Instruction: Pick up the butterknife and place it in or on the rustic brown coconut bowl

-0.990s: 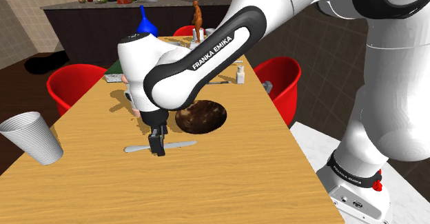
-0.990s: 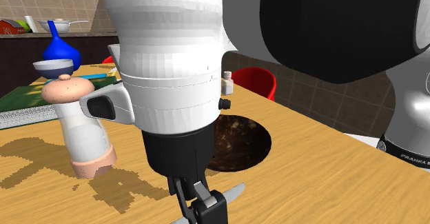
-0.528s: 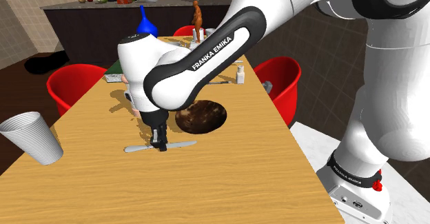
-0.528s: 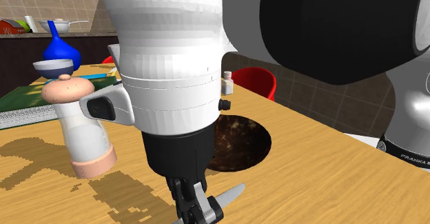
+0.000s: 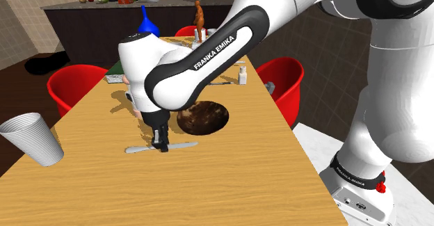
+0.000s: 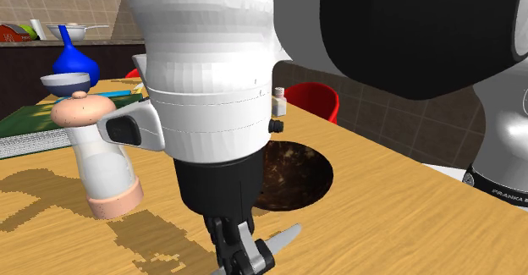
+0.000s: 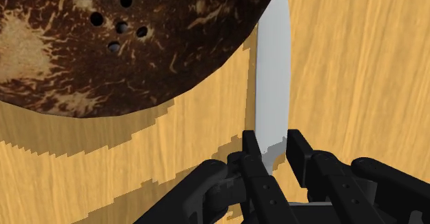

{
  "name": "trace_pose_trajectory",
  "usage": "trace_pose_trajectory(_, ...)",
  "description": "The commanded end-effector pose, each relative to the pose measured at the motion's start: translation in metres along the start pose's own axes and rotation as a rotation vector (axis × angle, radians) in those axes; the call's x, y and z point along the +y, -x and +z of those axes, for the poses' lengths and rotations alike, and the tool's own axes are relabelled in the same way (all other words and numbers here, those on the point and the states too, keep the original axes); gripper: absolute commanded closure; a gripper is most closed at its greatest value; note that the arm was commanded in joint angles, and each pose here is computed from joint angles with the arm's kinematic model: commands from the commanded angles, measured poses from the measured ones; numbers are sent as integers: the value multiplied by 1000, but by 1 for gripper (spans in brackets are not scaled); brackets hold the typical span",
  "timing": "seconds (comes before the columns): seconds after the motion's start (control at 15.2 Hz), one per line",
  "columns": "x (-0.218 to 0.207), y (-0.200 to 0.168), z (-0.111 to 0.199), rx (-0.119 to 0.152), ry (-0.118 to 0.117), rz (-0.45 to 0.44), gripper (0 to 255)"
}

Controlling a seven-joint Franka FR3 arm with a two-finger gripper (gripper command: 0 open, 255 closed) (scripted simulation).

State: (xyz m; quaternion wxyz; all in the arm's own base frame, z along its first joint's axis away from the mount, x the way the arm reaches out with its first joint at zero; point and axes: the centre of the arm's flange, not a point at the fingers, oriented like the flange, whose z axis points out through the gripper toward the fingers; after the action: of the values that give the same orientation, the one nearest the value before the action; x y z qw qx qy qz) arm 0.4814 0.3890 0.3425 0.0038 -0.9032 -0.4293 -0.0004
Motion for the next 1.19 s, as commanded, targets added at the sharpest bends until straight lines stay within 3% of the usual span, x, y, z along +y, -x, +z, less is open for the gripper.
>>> trace_pose_trajectory(0.0,0,0,-8,0,0,0,255)
trace_pose_trajectory(1.12,0,-1,-98,0,0,0,255)
